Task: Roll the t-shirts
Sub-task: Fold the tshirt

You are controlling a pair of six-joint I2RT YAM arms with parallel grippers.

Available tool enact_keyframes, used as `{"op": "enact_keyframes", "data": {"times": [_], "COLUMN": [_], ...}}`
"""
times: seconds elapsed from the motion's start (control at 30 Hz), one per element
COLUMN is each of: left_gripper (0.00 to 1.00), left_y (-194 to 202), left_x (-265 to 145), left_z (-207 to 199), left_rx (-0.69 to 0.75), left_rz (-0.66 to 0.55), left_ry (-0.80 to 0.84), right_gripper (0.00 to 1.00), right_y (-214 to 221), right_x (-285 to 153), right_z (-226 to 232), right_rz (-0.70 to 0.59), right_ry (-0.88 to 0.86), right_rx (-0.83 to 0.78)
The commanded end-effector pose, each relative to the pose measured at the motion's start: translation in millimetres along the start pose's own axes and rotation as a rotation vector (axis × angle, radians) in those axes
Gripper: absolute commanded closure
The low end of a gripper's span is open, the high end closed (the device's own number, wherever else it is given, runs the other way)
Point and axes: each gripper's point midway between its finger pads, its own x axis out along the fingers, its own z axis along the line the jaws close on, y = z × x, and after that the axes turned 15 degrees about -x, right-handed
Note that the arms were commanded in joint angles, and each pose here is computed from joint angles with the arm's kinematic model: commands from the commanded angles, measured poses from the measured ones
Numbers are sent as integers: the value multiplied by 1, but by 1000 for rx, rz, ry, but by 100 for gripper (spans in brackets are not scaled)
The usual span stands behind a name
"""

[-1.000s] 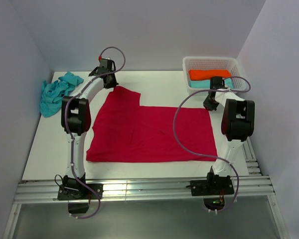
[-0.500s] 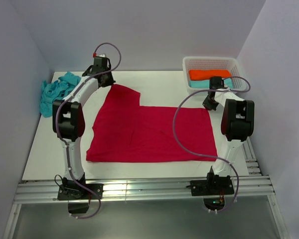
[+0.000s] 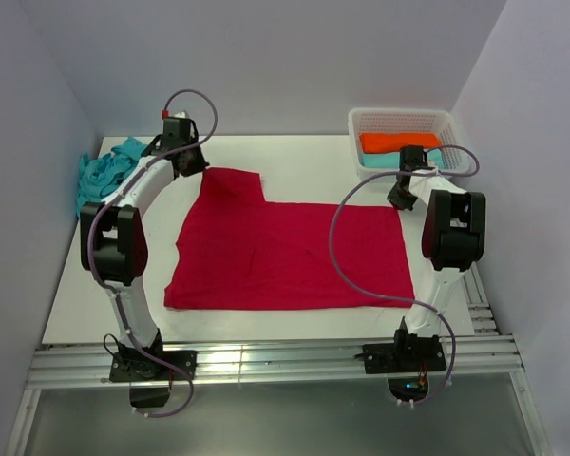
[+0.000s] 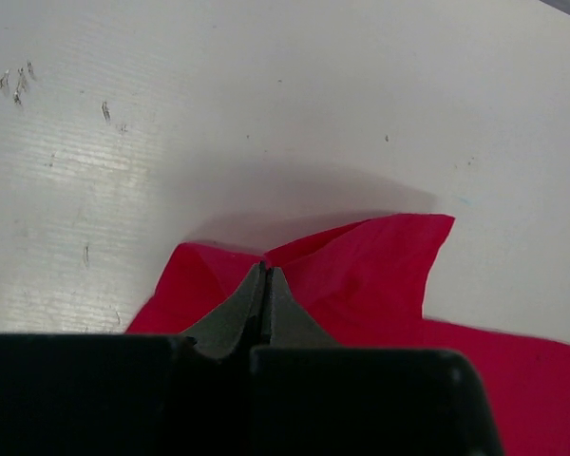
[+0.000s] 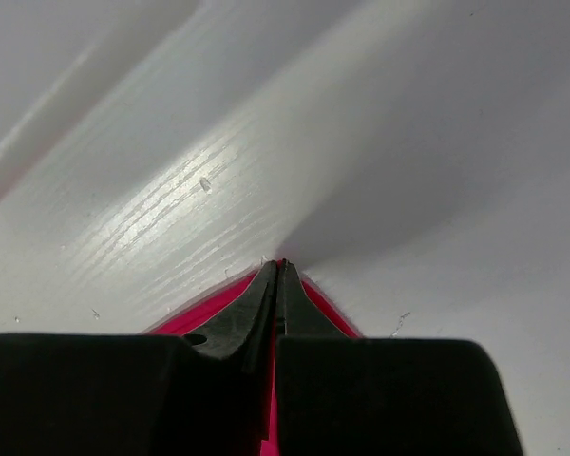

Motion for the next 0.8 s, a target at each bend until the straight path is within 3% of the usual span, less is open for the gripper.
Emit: {"op": "enact_keyframes", "data": {"times": [0.0, 0.33, 0.77], "left_gripper": [100, 100, 100], "left_y": [-23, -22, -6], "left_x": [-33, -62, -104], "left_z": [-24, -25, -17], "left_rx": [-14, 7, 28], "left_rz": [-73, -97, -91], "left_ry": [96, 148, 198], "right_gripper": [100, 100, 100], "right_y": [-23, -40, -23], "right_x": [-22, -40, -41], "right_z": [-4, 3, 0], "right_rz": [-107, -210, -185], "right_ry": [17, -28, -23], "right_rx": [15, 8, -2]}}
